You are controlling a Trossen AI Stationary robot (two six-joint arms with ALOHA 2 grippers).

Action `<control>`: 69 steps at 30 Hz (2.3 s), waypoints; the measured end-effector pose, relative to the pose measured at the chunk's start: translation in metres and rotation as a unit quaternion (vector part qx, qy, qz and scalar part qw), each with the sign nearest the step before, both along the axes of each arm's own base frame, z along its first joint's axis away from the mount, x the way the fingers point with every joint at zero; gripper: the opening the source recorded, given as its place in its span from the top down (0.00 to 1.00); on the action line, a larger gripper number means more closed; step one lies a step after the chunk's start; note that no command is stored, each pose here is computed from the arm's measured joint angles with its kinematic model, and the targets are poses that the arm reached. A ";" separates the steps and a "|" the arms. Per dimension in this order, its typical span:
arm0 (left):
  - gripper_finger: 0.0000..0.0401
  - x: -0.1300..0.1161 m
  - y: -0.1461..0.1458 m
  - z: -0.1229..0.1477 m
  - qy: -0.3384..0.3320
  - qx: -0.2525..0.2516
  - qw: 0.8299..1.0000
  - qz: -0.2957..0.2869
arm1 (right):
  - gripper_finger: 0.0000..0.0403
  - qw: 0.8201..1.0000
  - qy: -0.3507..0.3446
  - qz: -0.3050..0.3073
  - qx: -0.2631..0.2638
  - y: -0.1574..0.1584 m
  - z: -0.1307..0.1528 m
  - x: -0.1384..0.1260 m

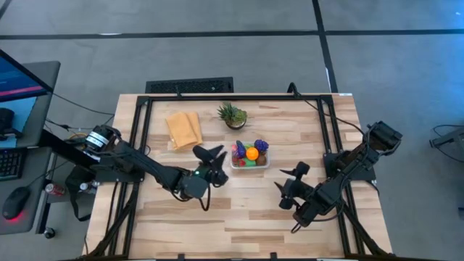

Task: Pick and placing Produce into tupperware
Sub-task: Return to Home Position

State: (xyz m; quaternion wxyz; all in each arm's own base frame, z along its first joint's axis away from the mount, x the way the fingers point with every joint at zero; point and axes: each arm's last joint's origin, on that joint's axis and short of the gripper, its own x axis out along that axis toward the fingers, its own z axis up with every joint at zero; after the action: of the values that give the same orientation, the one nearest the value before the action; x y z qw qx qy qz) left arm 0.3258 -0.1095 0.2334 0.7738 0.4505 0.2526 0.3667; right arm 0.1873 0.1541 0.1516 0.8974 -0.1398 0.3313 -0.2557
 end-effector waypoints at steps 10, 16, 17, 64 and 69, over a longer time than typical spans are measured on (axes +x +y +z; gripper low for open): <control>0.59 -0.003 -0.007 0.011 -0.060 -0.083 0.989 -0.110 | 0.38 0.995 0.055 0.054 -0.069 -0.001 0.000 0.003; 0.59 -0.011 0.022 0.033 -0.100 -0.206 0.936 -0.268 | 0.38 0.995 0.029 0.078 -0.059 0.007 0.003 0.011; 0.59 -0.014 0.029 0.034 -0.101 -0.225 0.926 -0.287 | 0.38 0.994 0.026 0.088 -0.061 0.008 0.005 0.013; 0.59 -0.173 0.110 0.005 -0.302 -0.339 0.802 -0.388 | 0.38 0.901 -0.225 0.366 0.064 -0.129 0.119 0.020; 0.59 -0.187 0.111 -0.006 -0.327 -0.334 0.793 -0.392 | 0.38 0.885 -0.294 0.357 0.048 -0.137 0.091 -0.008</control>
State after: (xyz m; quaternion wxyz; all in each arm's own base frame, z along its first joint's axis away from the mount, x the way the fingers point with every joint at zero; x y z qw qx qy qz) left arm 0.1391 0.0013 0.2279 0.9899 0.0780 -0.1070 0.0503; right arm 0.1798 0.0174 0.2428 0.9899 -0.1235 -0.0082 0.0686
